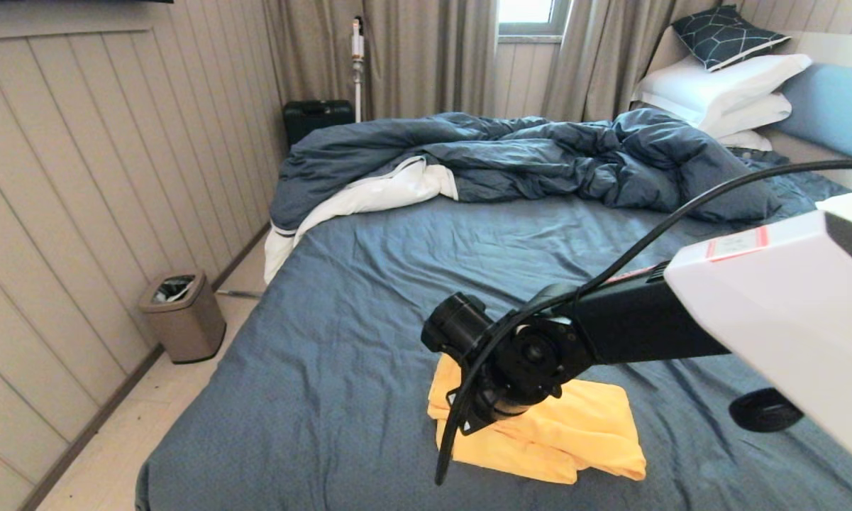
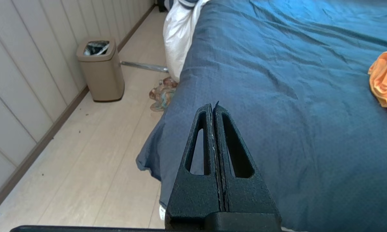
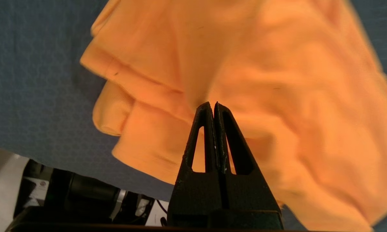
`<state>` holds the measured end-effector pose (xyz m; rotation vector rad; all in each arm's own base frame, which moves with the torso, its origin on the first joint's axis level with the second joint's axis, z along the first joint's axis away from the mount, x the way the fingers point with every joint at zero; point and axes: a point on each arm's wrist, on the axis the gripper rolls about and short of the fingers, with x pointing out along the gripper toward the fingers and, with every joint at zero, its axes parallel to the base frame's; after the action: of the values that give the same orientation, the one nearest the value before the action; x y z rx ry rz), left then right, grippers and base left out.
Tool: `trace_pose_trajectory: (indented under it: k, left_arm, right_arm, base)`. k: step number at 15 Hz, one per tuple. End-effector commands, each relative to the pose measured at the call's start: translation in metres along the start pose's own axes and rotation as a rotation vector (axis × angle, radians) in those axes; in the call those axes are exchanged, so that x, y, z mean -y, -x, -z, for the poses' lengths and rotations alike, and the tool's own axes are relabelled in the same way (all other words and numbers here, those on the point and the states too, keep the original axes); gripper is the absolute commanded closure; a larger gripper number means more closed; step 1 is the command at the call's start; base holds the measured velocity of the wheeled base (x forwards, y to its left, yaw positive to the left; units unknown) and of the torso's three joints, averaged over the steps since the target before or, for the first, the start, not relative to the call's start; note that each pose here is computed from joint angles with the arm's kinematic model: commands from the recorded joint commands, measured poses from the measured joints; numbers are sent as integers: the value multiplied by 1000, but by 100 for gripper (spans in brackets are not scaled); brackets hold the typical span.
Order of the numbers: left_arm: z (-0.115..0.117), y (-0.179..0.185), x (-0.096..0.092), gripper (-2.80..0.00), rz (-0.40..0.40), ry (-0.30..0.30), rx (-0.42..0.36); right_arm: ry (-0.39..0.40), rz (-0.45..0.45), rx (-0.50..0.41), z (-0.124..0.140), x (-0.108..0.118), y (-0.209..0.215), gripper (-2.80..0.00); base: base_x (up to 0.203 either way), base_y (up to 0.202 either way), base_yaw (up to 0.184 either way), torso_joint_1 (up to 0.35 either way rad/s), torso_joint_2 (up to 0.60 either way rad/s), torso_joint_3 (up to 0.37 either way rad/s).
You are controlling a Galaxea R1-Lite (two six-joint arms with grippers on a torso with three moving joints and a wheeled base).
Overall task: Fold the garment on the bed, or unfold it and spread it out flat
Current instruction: Unford the yellow T-shirt
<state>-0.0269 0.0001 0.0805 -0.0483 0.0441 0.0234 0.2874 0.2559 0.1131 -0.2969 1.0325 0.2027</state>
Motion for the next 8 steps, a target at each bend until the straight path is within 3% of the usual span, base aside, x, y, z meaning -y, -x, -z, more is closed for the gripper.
trace_pose_trajectory:
  k: [1, 5, 8]
  left_arm:
    - [0, 0, 0, 0, -1, 1, -4]
    - [0, 0, 0, 0, 1, 0, -3]
    - [0, 0, 0, 0, 1, 0, -3]
  right_arm:
    - [-19, -9, 44, -4, 6, 19, 0]
    - [-84, -59, 216, -8, 34, 95, 0]
    - [-152, -107, 403, 18, 74, 181, 0]
  base:
    - [0, 0, 0, 0, 0, 0]
    - [0, 0, 0, 0, 0, 0]
    - [0, 0, 0, 0, 0, 0]
